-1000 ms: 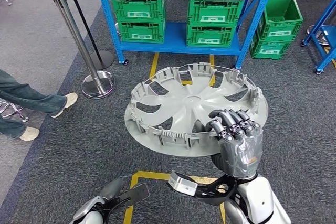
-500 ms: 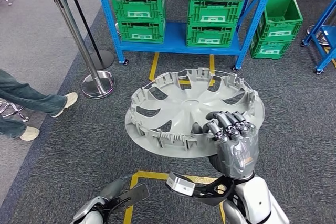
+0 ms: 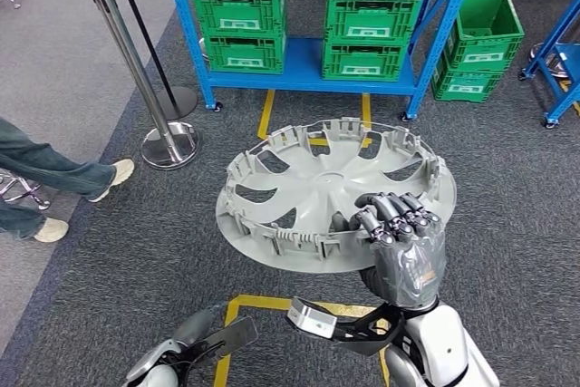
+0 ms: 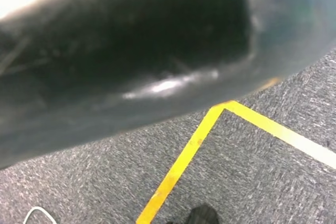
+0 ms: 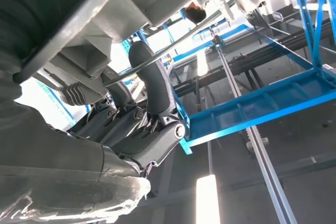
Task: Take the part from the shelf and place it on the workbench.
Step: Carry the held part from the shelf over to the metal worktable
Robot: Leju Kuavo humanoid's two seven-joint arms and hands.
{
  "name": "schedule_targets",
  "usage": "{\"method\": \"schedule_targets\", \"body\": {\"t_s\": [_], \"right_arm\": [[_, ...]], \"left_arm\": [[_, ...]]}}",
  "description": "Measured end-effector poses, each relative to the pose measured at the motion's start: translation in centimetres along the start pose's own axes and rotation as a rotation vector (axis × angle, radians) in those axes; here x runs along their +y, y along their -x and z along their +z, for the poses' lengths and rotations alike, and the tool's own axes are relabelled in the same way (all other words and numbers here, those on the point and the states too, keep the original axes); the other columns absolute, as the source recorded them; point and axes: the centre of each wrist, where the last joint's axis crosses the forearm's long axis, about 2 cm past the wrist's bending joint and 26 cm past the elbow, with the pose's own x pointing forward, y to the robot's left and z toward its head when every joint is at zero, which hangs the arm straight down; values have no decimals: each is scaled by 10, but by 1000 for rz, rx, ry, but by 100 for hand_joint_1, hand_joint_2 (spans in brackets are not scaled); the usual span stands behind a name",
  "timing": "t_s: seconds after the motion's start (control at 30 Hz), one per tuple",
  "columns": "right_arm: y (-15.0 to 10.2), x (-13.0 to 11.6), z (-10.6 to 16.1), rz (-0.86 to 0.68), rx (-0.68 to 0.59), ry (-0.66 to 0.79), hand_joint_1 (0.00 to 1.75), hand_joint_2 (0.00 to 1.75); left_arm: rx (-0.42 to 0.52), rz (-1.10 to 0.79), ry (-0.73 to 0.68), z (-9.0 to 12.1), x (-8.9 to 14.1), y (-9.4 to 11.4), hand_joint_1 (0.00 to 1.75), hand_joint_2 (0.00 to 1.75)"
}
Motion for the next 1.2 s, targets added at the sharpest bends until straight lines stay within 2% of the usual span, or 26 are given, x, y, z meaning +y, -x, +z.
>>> {"method": "schedule_targets", "body": {"t_s": [1.2], "right_arm": [[0,9,8,-21,14,-53,175,175]], "left_arm": [[-20,3,22,-1,-5,-13,0,0]]}}
